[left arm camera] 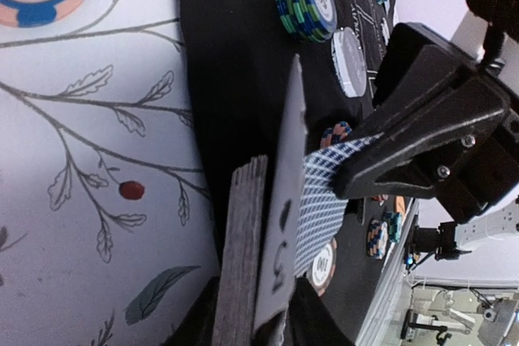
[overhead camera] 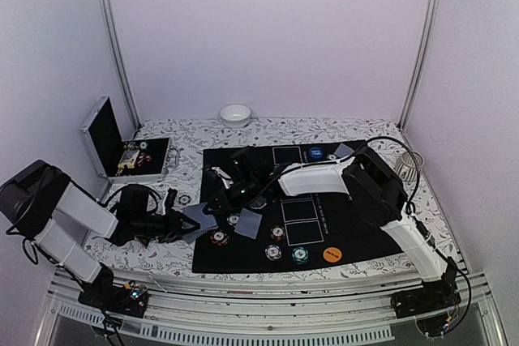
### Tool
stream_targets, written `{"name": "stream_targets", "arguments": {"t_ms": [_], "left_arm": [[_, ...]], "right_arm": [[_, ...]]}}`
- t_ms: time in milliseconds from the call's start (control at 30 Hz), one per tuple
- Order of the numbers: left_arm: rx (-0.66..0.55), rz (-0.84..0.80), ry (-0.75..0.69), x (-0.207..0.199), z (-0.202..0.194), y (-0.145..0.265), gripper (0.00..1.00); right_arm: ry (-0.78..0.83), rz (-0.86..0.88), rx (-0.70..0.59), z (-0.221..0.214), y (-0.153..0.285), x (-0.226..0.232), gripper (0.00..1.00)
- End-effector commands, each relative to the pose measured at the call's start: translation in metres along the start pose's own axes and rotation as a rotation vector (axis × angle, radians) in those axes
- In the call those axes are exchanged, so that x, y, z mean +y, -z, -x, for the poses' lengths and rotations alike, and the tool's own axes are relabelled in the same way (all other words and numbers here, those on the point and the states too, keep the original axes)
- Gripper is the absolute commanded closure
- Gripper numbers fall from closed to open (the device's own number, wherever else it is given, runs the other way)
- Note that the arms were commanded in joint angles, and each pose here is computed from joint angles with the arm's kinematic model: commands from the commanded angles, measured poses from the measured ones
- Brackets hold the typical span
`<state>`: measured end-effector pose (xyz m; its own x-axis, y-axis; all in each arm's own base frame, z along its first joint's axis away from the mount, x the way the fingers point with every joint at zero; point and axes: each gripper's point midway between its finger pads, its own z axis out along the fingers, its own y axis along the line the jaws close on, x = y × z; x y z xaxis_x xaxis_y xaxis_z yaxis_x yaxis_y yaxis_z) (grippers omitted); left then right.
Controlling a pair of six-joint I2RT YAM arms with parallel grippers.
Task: Distribute texas hold em gaming equipment
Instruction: Place the face-down deck piles on the poker table mat, then pick up the poker card from the face-down deck piles.
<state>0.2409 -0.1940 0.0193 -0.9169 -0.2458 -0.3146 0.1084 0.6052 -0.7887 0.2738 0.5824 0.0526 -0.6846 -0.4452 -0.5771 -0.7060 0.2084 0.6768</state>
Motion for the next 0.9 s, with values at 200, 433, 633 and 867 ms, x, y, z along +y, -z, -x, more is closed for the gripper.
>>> {"name": "stream_targets", "arguments": {"t_ms": [200,433,633,867], "left_arm": [[-0.037,0.027,0.002,0.011,0.009,0.002,0.6],[-0.037,0.026,-0.001,0.012,0.008,0.004,0.56],[-0.033,0.035,-0.002,0.014,0.008,0.004,0.55],[-0.034,0.04,0.0,0.015,0.008,0.004,0.54]], "right_arm": [[0.027,-0.002,-0.018,0.009,-0.003,0.012,0.98],[0.038,-0.004,-0.03,0.016,0.011,0.022,0.98],[0.055,0.01,-0.051,0.028,0.022,0.036,0.98],[0.045,0.01,-0.068,0.035,0.035,0.041,0.98]]}}
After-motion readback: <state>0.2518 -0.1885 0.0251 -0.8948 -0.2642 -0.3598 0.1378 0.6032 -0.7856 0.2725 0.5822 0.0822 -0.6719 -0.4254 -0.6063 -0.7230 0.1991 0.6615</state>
